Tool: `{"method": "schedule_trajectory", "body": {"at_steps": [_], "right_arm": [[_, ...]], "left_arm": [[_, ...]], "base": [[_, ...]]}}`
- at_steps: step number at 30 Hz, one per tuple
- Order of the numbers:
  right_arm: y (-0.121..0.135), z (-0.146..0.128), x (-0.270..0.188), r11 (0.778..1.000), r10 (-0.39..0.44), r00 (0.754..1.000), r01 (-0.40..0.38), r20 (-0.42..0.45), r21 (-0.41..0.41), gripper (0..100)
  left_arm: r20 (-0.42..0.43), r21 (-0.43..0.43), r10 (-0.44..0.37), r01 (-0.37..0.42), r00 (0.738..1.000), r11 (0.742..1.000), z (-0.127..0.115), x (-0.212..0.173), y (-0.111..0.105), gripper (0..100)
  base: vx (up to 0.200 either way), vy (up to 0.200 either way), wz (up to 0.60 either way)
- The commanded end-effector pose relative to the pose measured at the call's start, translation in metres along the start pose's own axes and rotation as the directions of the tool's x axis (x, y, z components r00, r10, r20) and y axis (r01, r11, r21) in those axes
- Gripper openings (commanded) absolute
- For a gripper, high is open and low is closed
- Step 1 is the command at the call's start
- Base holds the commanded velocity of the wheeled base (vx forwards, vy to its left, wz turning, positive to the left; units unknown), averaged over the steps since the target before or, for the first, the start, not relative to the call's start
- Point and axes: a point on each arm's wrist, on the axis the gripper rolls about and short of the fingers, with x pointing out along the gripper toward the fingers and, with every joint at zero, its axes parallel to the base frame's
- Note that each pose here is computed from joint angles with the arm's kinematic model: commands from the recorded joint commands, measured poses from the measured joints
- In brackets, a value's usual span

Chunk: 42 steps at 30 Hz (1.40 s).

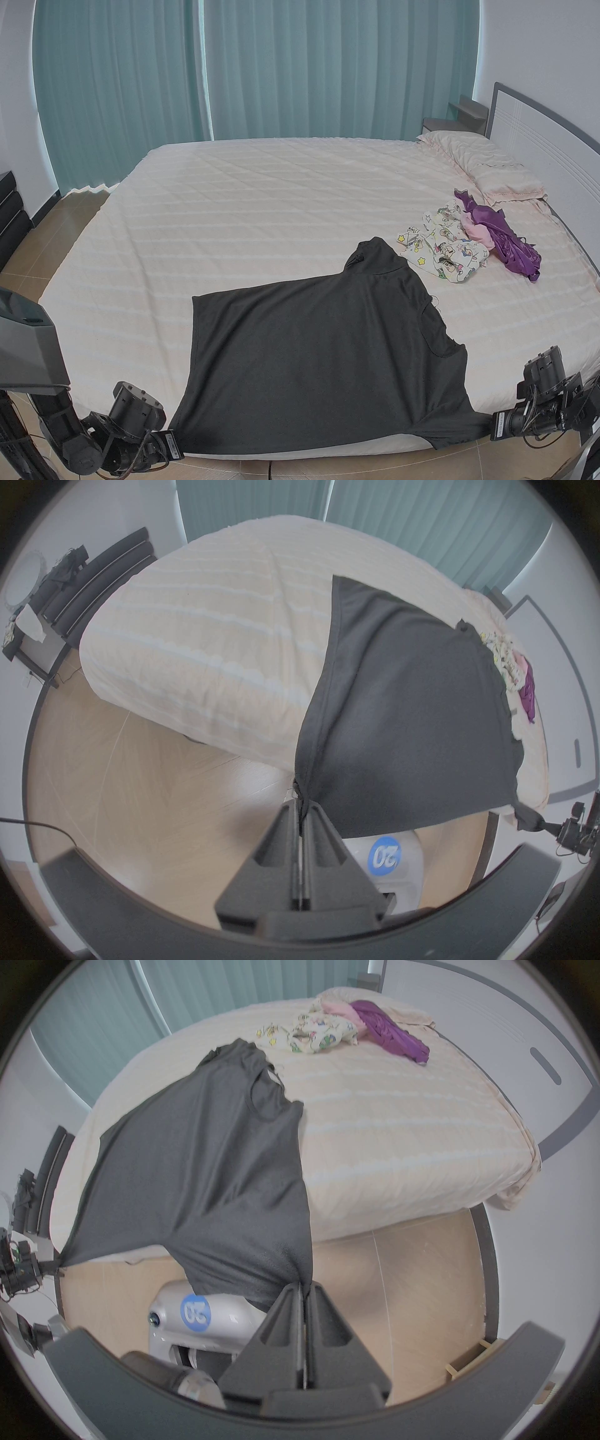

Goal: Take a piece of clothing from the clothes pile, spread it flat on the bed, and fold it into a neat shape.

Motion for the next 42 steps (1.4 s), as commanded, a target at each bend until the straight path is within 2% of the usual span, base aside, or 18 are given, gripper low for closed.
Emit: {"method": "schedule_trajectory", "body": {"at_steps": [1, 3, 5, 6, 7, 9, 16, 30, 41, 42], "right_arm": [[0.005, 0.025, -0.004, 0.998, 0.034, 0.994, -0.038, 0.107, 0.040, 0], [0.006, 0.032, -0.004, 0.998, 0.037, 0.990, -0.044, 0.133, 0.049, 0], [0.012, 0.053, -0.005, 0.997, 0.050, 0.980, -0.062, 0.194, 0.055, 0], [0.012, 0.053, -0.005, 0.997, 0.050, 0.980, -0.062, 0.194, 0.055, 0], [0.017, 0.068, -0.006, 0.996, 0.058, 0.970, -0.073, 0.238, 0.057, 0], [0.021, 0.080, -0.006, 0.995, 0.061, 0.963, -0.080, 0.263, 0.060, 0], [0.029, 0.112, -0.010, 0.995, 0.060, 0.960, -0.079, 0.274, 0.061, 0], [0.039, 0.157, 0.012, 0.993, 0.052, 0.945, -0.084, 0.323, 0.086, 0], [0.043, 0.172, 0.031, 0.993, 0.044, 0.950, -0.076, 0.309, 0.090, 0], [0.044, 0.179, 0.042, 0.992, 0.038, 0.950, -0.073, 0.311, 0.101, 0]], "left_arm": [[0.111, -0.069, -0.066, 0.074, 0.992, 0.995, 0.023, -0.010, -0.006, 0], [0.133, -0.084, -0.073, 0.084, 0.988, 0.993, 0.028, -0.011, -0.007, 0], [0.168, -0.108, -0.079, 0.097, 0.983, 0.989, 0.038, -0.011, -0.008, 0], [0.168, -0.108, -0.079, 0.097, 0.983, 0.989, 0.038, -0.011, -0.008, 0], [0.187, -0.120, -0.084, 0.108, 0.979, 0.987, 0.045, -0.009, -0.011, 0], [0.206, -0.133, -0.087, 0.116, 0.975, 0.984, 0.052, -0.007, -0.013, 0], [0.293, -0.187, -0.095, 0.154, 0.951, 0.970, 0.082, -0.005, -0.018, 0], [0.265, -0.222, -0.050, 0.111, 0.963, 0.969, 0.109, 0.033, -0.028, 0], [0.274, -0.226, -0.051, 0.116, 0.960, 0.967, 0.126, 0.055, -0.039, 0], [0.278, -0.227, -0.052, 0.118, 0.959, 0.967, 0.133, 0.063, -0.044, 0]], "base": [[0.000, 0.000, 0.00], [0.000, 0.000, 0.00], [0.000, 0.000, 0.00], [0.000, 0.000, 0.00], [0.000, 0.000, 0.00], [0.000, 0.000, 0.00], [0.000, 0.000, 0.00], [0.000, 0.000, 0.00], [0.000, 0.000, 0.00], [0.000, 0.000, 0.00]]}}
